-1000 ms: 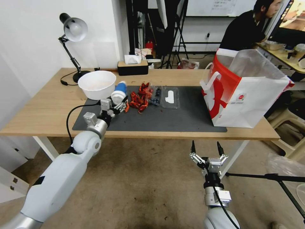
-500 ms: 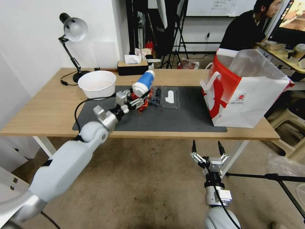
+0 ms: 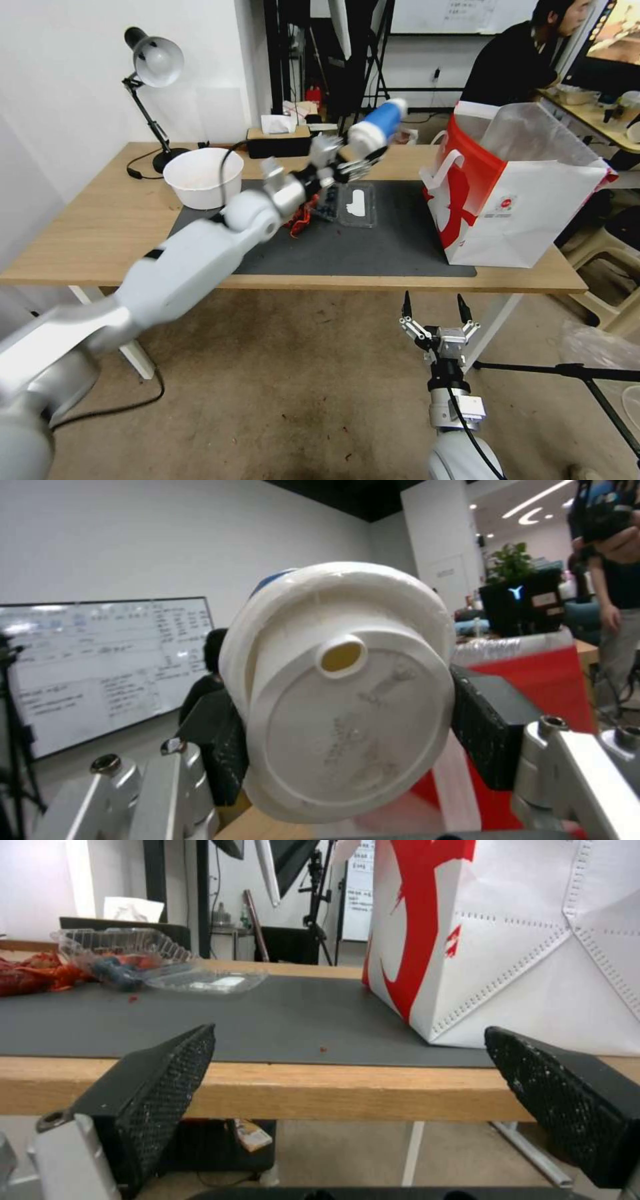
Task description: Pick up the trash from the table and place it into the takeout bag.
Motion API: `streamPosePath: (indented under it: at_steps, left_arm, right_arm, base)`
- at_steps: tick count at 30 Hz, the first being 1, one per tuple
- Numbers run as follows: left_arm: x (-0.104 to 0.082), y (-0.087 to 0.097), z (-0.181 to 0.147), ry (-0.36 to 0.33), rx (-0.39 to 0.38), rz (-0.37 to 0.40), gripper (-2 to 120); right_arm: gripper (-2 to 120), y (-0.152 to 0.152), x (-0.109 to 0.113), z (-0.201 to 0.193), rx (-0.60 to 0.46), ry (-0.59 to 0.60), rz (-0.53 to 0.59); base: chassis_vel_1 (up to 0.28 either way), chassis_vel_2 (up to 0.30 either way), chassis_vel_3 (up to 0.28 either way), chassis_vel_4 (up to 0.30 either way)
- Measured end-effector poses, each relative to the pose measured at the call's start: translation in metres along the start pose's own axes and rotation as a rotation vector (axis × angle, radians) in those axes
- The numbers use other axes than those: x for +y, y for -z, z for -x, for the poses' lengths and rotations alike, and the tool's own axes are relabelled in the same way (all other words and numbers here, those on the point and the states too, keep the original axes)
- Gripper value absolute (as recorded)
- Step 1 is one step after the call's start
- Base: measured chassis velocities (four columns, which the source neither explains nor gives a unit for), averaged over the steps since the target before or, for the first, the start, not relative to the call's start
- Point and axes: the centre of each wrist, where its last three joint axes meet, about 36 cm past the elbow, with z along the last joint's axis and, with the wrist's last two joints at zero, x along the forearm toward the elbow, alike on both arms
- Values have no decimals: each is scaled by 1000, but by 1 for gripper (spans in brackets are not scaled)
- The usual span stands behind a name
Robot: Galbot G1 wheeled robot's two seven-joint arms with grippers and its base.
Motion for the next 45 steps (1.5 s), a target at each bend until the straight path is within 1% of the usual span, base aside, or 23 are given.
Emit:
streamPosePath:
  at_steps: [1, 2, 4, 6, 7, 10, 11, 14, 17, 19, 20, 23, 24, 26, 28, 31, 33, 35, 36, 39, 40, 43, 45]
  left_arm:
    - [0, 8, 15, -17, -3, 6, 62]
    - [0, 8, 15, -17, -3, 6, 62]
    - [-2, 18, 34, -41, -6, 13, 62]
    - [-4, 31, 60, -70, -9, 23, 62]
    - [-4, 31, 60, -70, -9, 23, 62]
    - [-8, 44, 90, -101, -4, 40, 62]
    - [-8, 44, 90, -101, -4, 40, 62]
    - [-15, 47, 117, -127, 13, 53, 62]
    - [-21, 44, 135, -144, 29, 57, 62]
    - [-34, 38, 158, -173, 36, 54, 62]
    - [-34, 38, 158, -173, 36, 54, 62]
    - [-47, 30, 174, -198, 45, 48, 61]
    - [-47, 30, 174, -198, 45, 48, 61]
    - [-54, 21, 180, -207, 58, 44, 61]
    - [-55, 19, 181, -209, 62, 43, 61]
    - [-60, 7, 183, -214, 76, 45, 61]
    - [-62, 5, 183, -216, 77, 44, 61]
    - [-64, 3, 183, -214, 77, 43, 73]
    - [-64, 3, 183, -214, 77, 43, 73]
    - [-61, 2, 182, -199, 81, 51, 86]
    - [-61, 2, 182, -199, 81, 51, 86]
    - [-59, 2, 181, -166, 81, 59, 98]
    - [-58, 2, 180, -156, 80, 59, 99]
  right_arm:
    - [100, 0, 0, 0, 0, -1, 1]
    - [100, 0, 0, 0, 0, -1, 1]
    - [100, 0, 1, 0, 0, -2, 2]
    - [100, 0, 1, 0, 1, -3, 2]
    - [100, 0, 1, 0, 1, -3, 2]
    - [100, -1, 0, 0, 0, -4, 0]
    - [100, -1, 0, 0, 0, -4, 0]
    - [100, 0, 0, 1, -2, -5, 0]
    - [100, 0, 0, 1, -2, -6, 2]
    - [100, 0, 0, 2, -4, -7, 2]
    - [100, 0, 0, 2, -4, -7, 2]
    - [100, 0, -1, 2, -5, -11, 1]
    - [100, 0, -1, 2, -5, -11, 1]
    - [100, 0, -1, 2, -6, -14, 2]
    - [100, 0, -1, 2, -6, -15, 4]
    - [100, 0, 0, 2, -7, -18, 8]
    - [100, 0, 0, 1, -7, -19, 9]
    - [100, -1, 1, 1, -7, -20, 10]
    - [100, -1, 1, 1, -7, -20, 10]
    - [100, -1, 1, 1, -6, -20, 10]
    - [100, -1, 1, 1, -6, -20, 10]
    - [100, -1, 1, 1, -6, -21, 11]
    - [100, -1, 1, 1, -6, -21, 11]
  base:
    - [0, 0, 0, 0]
    - [0, 0, 0, 0]
    - [0, 0, 0, 0]
    - [0, 0, 0, 0]
    - [0, 0, 0, 0]
    - [0, 0, 0, 0]
    - [0, 0, 0, 0]
    - [0, 0, 0, 0]
    - [0, 0, 0, 0]
    - [0, 0, 0, 0]
    - [0, 0, 0, 0]
    - [0, 0, 0, 0]
    - [0, 0, 0, 0]
    - [0, 0, 0, 0]
    - [0, 0, 0, 0]
    - [0, 0, 0, 0]
    - [0, 0, 0, 0]
    - [0, 0, 0, 0]
    - [0, 0, 0, 0]
    - [0, 0, 0, 0]
    - [0, 0, 0, 0]
    - [0, 0, 0, 0]
    - [0, 0, 0, 0]
